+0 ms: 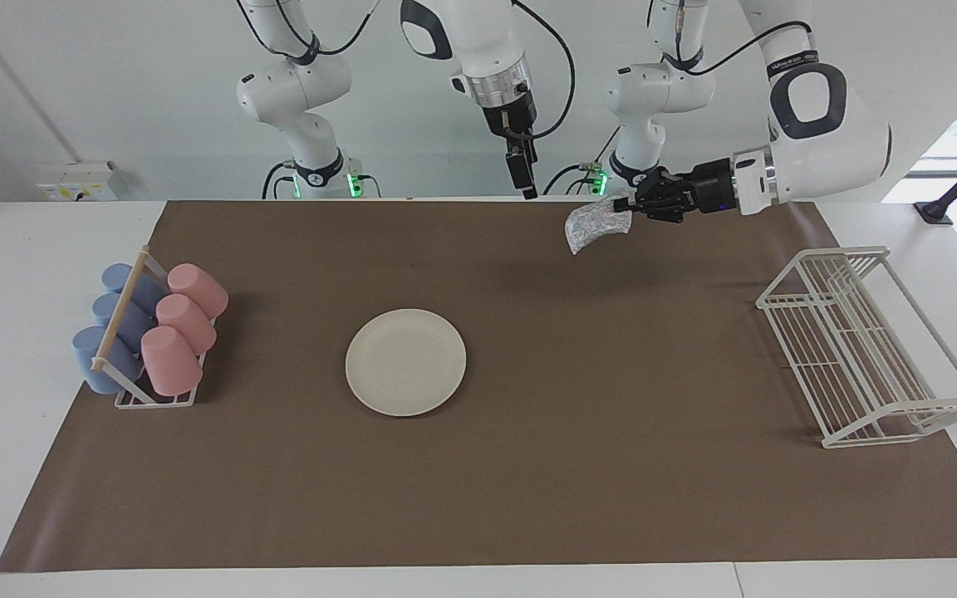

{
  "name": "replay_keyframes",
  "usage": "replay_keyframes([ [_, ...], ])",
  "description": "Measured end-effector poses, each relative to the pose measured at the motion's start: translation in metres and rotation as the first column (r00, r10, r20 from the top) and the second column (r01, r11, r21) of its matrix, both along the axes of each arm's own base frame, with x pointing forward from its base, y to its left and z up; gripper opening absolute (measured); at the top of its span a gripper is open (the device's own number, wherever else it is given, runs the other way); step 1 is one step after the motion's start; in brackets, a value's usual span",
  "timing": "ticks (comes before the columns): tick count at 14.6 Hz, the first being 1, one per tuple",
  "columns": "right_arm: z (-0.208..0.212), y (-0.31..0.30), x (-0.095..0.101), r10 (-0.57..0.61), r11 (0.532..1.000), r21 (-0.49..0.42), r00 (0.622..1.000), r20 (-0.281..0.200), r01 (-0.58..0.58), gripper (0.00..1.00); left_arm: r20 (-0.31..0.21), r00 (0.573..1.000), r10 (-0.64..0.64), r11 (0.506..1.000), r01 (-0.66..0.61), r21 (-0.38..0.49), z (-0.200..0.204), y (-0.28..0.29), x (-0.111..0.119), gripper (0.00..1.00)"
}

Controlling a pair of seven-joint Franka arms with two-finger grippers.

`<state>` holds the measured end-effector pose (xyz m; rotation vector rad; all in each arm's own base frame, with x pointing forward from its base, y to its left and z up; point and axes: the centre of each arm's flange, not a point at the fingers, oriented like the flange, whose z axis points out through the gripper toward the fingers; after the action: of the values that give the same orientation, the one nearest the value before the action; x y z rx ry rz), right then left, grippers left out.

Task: Wipe plate with sponge
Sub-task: 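Carry the sponge toward the plate while the right gripper reaches it, then grasp the sponge with the right gripper while the left gripper releases it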

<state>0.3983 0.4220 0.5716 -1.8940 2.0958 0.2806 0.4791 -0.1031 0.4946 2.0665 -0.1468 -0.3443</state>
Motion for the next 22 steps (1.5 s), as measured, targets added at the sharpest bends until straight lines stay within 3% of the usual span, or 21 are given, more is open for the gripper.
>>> replay_keyframes([
  [3, -0.004, 0.002, 0.002, -0.006, 1.0, 0.029, 0.999, 0.036, 0.005, 1.0, -0.043, 0.999, 0.008, 0.993, -0.013, -0.115, -0.014, -0.007, -0.008, 0.04],
  [6, -0.022, 0.017, -0.011, 0.059, 0.998, 0.028, 0.997, 0.058, -0.061, 1.0, -0.086, 0.996, 0.026, 0.983, -0.041, -0.181, -0.025, -0.012, -0.014, 0.04],
  [9, -0.032, 0.028, -0.021, 0.087, 0.995, 0.035, 0.994, 0.072, -0.089, 1.0, -0.099, 0.995, 0.027, 0.978, -0.046, -0.202, -0.03, -0.014, -0.017, 0.04],
  [16, -0.034, 0.027, -0.016, 0.092, 0.994, 0.047, 0.991, 0.097, -0.097, 0.97, -0.103, 0.995, 0.01, 0.976, -0.032, -0.215, -0.029, -0.014, -0.02, 0.04],
  [19, -0.037, 0.03, -0.011, 0.083, 0.994, 0.065, 0.99, 0.116, -0.091, 0.7, -0.103, 0.995, 0.007, 0.976, -0.029, -0.218, -0.028, -0.014, -0.021, 0.04],
  [21, -0.039, 0.031, -0.01, 0.105, 0.992, 0.062, 0.986, 0.128, -0.113, 0.66, -0.104, 0.995, 0.005, 0.975, -0.028, -0.219, -0.028, -0.014, -0.021, 0.04],
  [22, -0.039, 0.031, -0.01, 0.119, 0.99, 0.058, 0.984, 0.134, -0.128, 0.56, -0.105, 0.994, 0.003, 0.975, -0.027, -0.22, -0.028, -0.014, -0.021, 0.04],
])
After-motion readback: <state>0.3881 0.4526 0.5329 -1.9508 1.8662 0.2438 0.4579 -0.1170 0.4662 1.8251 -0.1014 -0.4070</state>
